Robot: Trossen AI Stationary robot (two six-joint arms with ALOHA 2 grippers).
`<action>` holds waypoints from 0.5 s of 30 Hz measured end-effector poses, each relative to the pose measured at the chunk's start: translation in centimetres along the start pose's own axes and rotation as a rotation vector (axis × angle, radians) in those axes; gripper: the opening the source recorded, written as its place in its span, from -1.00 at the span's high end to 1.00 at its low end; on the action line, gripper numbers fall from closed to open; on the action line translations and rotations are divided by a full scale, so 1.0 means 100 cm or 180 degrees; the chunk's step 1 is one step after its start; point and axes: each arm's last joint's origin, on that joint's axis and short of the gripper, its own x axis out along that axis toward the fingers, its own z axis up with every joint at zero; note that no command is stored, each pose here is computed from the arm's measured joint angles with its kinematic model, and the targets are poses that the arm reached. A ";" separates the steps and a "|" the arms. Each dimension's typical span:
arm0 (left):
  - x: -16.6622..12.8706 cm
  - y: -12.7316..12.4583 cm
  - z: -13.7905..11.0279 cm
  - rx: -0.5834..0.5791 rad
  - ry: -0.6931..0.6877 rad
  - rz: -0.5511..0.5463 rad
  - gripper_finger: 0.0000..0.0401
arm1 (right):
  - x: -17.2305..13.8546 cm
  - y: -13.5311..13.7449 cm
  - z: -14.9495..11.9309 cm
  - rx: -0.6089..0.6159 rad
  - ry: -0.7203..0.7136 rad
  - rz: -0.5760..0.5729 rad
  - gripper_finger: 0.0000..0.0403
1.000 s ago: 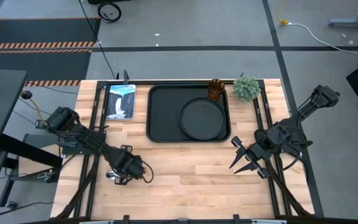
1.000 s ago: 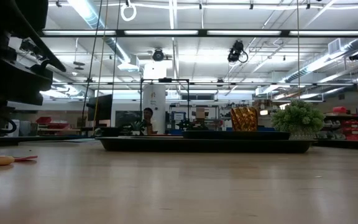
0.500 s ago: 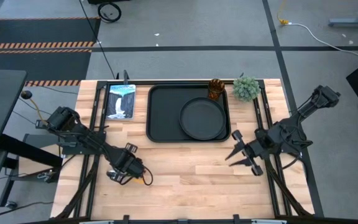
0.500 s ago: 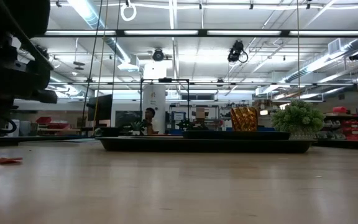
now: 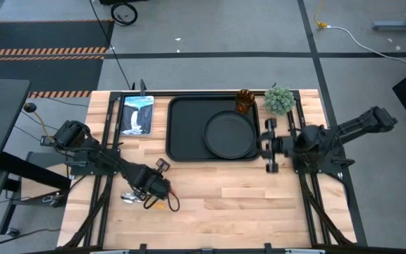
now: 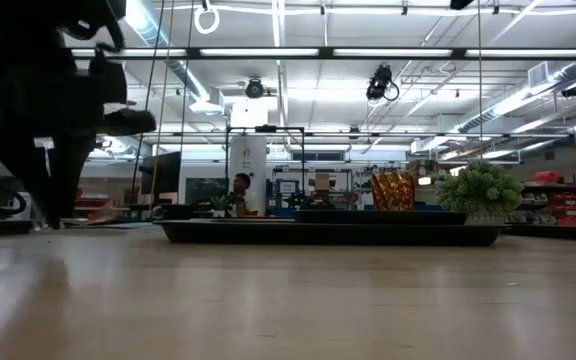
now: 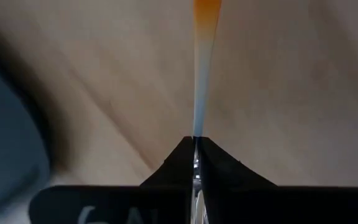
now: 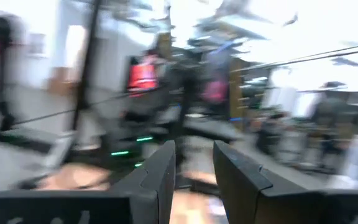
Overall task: Pick and place plate/cup/fork/spoon on tray
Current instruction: Put the orange fork on the black tray to the left of the black plate
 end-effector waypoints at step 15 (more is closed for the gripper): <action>-0.023 0.076 0.015 0.1844 0.0018 0.0667 0.90 | 0.015 -0.029 -0.016 0.0727 0.0034 -0.0557 0.42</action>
